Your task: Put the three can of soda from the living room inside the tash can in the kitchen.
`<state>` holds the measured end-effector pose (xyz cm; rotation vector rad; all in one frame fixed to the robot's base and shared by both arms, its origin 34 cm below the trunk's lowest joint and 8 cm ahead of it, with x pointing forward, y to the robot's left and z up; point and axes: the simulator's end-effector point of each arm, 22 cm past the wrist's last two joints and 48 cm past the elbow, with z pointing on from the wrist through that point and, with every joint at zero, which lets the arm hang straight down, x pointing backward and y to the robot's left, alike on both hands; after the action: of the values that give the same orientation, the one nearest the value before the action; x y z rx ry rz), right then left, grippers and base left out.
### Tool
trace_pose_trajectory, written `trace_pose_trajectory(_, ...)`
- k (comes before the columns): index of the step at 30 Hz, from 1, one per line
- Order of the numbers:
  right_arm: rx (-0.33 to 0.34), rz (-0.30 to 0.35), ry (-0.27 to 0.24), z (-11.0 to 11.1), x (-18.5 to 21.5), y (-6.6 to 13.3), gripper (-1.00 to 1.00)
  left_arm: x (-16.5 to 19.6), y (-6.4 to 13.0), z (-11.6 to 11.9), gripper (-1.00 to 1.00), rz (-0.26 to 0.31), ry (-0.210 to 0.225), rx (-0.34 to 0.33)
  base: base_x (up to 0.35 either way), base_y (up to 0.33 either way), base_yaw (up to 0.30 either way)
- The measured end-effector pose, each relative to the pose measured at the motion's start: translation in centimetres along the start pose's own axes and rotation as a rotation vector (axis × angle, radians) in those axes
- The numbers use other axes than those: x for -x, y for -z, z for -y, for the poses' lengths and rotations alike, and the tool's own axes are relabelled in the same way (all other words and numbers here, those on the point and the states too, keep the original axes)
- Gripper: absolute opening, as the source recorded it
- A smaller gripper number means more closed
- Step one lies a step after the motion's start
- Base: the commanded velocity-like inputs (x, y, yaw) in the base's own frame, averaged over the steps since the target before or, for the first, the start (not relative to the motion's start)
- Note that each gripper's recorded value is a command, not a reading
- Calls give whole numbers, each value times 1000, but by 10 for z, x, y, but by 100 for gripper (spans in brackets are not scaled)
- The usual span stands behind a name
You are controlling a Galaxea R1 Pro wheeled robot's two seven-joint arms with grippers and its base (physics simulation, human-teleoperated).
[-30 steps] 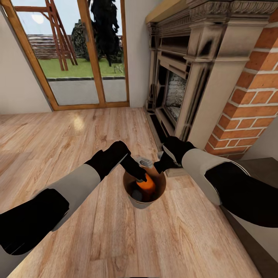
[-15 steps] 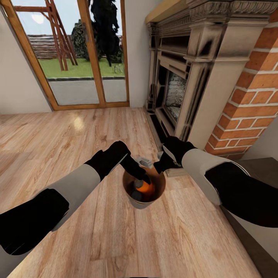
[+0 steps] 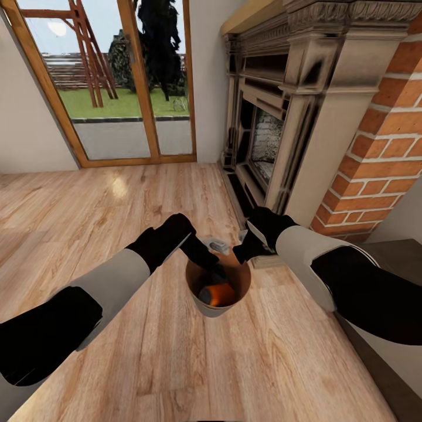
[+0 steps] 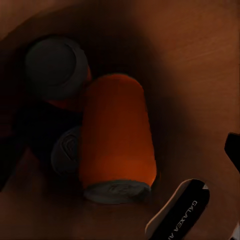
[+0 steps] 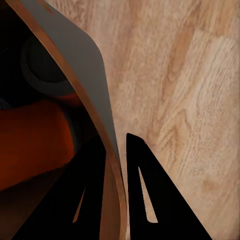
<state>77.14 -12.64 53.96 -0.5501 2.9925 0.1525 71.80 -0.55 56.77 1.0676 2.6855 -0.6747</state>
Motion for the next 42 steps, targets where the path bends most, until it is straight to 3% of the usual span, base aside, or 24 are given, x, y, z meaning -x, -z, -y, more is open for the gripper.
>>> trace_pose_trajectory(6,18,3,-10,-4,1,0,-100,-6,10,-15,100,21,41,-17,0,0,0)
trace_pose_trajectory(8,34,8,-19,-8,2,0,-100,-2,26,-18,100,66,50,-56,0,0,0)
trace_pose_trajectory(12,77,12,-43,-17,3,1,-100,2,60,-28,100,128,11,-71,0,0,0)
trace_pose_trajectory(13,74,11,-41,-16,3,1,-100,1,70,-31,100,150,20,-95,0,0,0)
trace_pose_trajectory(14,65,6,-37,-14,1,0,-100,-17,95,-69,100,148,8,-8,0,0,0)
trace_pose_trajectory(15,43,0,-26,-9,-1,-1,-100,-40,118,-108,100,151,50,47,0,0,0)
trace_pose_trajectory(17,-11,-11,3,3,-4,-2,-100,-38,130,-107,100,194,59,21,0,0,0)
trace_pose_trajectory(19,-47,-19,22,11,-6,-3,-100,-40,145,-116,100,250,80,10,0,0,0)
trace_pose_trajectory(21,-42,-22,18,11,-7,-4,-100,-42,164,-130,100,347,109,-7,0,0,0)
trace_pose_trajectory(22,-24,-21,7,7,-7,-5,-100,-53,182,-155,100,469,161,-2,0,0,0)
trace_pose_trajectory(23,2,-19,-9,1,-8,-5,-100,-66,191,-174,100,523,193,29,0,0,0)
trace_pose_trajectory(25,62,-14,-43,-12,-7,-7,-100,-77,194,-192,100,563,219,75,0,0,0)
trace_pose_trajectory(27,107,-16,-76,-18,-10,-10,-100,-106,188,-232,100,589,274,218,0,0,0)
trace_pose_trajectory(29,104,-27,-84,-14,-17,-15,-100,-128,180,-256,100,593,299,325,0,0,0)
trace_pose_trajectory(32,54,-56,-90,13,-34,-27,-100,-167,156,-279,100,587,315,455,0,0,0)
trace_pose_trajectory(36,-16,-96,-100,52,-59,-38,-100,-200,128,-279,100,578,320,487,0,0,0)
trace_pose_trajectory(38,-3,-110,-146,65,-73,-44,-100,-212,118,-281,100,593,301,515,0,0,0)
trace_pose_trajectory(42,10,-119,-195,80,-88,-55,-100,-229,101,-293,100,605,310,585,0,0,0)
